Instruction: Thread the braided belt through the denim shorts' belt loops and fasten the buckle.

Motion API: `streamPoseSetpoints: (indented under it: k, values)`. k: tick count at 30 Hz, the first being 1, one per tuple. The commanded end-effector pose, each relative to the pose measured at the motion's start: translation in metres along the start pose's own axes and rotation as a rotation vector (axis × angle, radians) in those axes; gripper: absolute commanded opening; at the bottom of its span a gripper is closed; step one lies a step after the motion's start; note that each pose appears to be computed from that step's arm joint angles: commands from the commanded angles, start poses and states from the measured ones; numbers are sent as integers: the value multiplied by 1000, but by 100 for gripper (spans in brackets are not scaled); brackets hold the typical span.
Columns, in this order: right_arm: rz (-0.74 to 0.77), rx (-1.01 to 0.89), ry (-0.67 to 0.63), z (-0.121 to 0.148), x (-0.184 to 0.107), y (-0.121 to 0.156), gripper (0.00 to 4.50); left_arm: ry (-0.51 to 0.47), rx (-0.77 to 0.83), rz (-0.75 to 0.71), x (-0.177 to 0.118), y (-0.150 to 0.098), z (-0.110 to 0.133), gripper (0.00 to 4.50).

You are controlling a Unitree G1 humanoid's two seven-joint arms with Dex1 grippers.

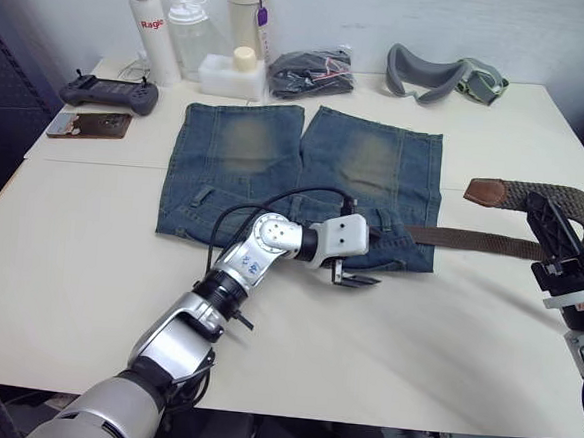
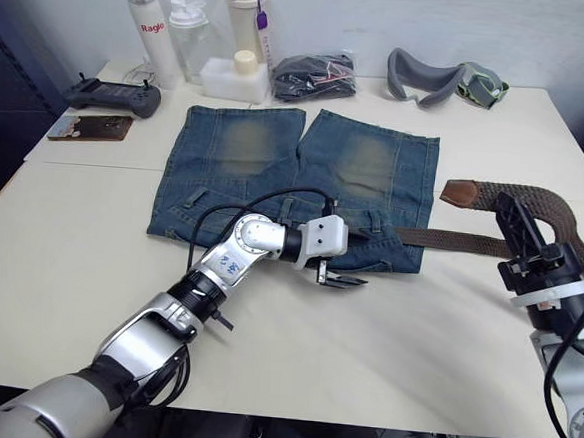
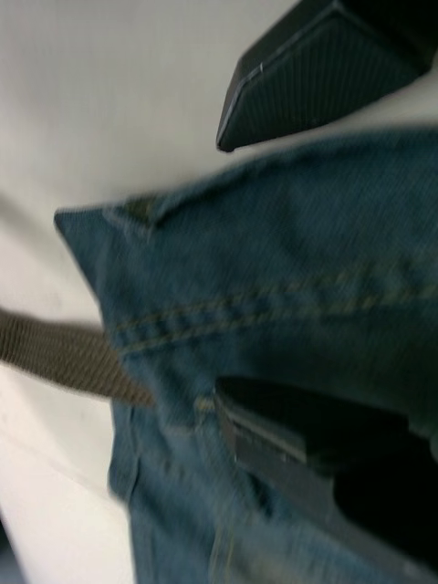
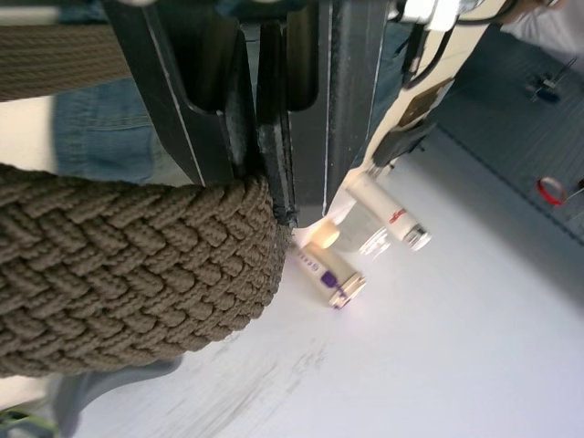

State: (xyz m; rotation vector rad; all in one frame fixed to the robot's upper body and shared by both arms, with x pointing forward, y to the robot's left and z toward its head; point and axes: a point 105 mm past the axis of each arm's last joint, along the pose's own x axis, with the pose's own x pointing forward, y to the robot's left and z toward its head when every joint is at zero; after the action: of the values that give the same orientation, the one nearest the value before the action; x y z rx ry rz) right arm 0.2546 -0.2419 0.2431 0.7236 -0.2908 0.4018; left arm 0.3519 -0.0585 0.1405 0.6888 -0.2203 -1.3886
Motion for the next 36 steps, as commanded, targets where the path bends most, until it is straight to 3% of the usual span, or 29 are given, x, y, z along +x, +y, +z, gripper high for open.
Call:
streamPoseSetpoints:
  k: [1, 7, 16, 22, 24, 26, 32, 33, 36]
  values:
    - [34, -31, -23, 5, 1, 13, 0, -39, 59, 10, 4, 3, 11, 283]
    - [-13, -90, 38, 4, -1, 10, 0, -137, 126, -159, 6, -29, 25, 18]
    - [-161, -122, 195, 4, -11, -8, 0, -237, 110, -370, 11, -69, 48, 8]
    - [-269, -101, 262, -10, -18, -21, 0, -200, 40, -443, 4, -79, 43, 8]
    - [-291, -95, 290, -16, -20, -22, 0, -187, -9, -459, 1, -78, 42, 87]
    - [-292, -76, 315, -21, -20, -17, 0, -189, -104, -405, -6, -61, 45, 153]
    - [-294, -3, 393, -40, -29, -3, 0, -243, -337, -283, -49, -11, 63, 422]
    - [-297, 10, 400, -43, -30, -2, 0, -252, -374, -257, -58, -3, 64, 444]
    - [-316, 25, 415, -49, -32, -6, 0, -237, -429, -203, -74, 10, 63, 444]
